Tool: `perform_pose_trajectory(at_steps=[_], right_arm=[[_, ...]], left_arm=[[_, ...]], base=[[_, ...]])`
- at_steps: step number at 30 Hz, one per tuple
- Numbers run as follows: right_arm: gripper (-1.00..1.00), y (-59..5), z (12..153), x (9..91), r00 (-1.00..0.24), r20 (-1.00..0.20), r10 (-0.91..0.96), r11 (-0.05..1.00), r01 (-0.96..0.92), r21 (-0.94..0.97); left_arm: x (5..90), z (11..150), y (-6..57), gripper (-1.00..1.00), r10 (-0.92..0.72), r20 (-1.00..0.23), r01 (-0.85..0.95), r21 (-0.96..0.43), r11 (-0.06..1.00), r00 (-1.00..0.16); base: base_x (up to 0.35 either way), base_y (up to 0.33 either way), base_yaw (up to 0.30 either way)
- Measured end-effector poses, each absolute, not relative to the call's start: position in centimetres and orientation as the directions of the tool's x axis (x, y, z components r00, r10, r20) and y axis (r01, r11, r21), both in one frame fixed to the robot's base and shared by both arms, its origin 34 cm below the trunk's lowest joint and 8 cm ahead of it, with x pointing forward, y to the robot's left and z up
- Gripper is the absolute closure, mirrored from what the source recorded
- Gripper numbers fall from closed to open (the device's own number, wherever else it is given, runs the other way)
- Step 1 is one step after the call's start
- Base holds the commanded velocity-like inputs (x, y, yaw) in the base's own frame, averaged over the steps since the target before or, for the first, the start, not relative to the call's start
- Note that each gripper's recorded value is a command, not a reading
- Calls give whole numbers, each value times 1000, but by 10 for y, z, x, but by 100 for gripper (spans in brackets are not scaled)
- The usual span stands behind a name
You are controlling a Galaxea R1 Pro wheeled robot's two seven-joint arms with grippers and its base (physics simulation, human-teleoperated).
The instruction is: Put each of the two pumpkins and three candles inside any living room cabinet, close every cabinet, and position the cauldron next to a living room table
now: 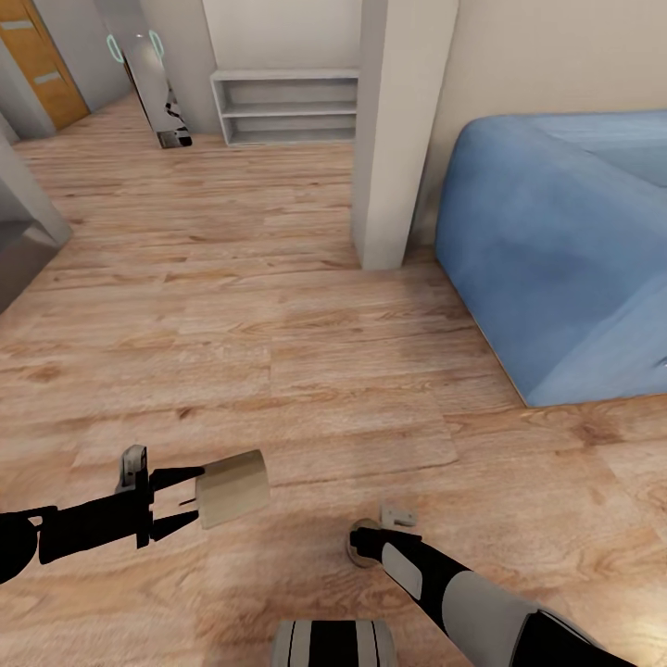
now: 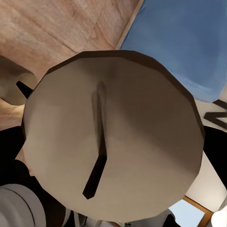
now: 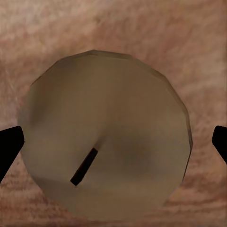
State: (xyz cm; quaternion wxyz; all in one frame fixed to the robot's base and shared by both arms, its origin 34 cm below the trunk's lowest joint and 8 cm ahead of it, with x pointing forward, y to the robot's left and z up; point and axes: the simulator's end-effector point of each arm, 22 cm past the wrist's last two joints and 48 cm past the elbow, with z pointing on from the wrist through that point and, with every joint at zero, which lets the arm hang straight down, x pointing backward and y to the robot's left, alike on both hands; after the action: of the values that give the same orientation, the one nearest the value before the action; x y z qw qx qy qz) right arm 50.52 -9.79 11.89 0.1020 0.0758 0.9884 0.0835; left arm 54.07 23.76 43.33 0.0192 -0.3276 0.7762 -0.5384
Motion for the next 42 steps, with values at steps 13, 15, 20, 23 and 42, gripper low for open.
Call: perform_pose_trajectory(at_steps=[13,15,20,23,42], right_arm=[[-100,-97,116,503,-968,-183,169,974,135,183],[-100,-97,116,503,-968,-183,169,974,135,183],[-100,-97,116,503,-968,-183,169,974,135,183],[-100,-97,116,503,-968,-183,169,974,136,183],[-100,-95,117,504,-968,-183,172,973,137,188]], left_arm=[[540,430,238,100,-529,329,-494,-845,204,-782],[540,430,238,100,-529,329,-494,-845,206,-782],[540,430,238,100,-529,329,-494,-845,206,-782],[540,430,238,100,-529,329,-495,-844,206,-782],[540,430,238,100,-529,329,-494,-845,206,-782]], base=[[0,0,0],[0,0,0],[0,0,0],[0,0,0],[19,10,0]])
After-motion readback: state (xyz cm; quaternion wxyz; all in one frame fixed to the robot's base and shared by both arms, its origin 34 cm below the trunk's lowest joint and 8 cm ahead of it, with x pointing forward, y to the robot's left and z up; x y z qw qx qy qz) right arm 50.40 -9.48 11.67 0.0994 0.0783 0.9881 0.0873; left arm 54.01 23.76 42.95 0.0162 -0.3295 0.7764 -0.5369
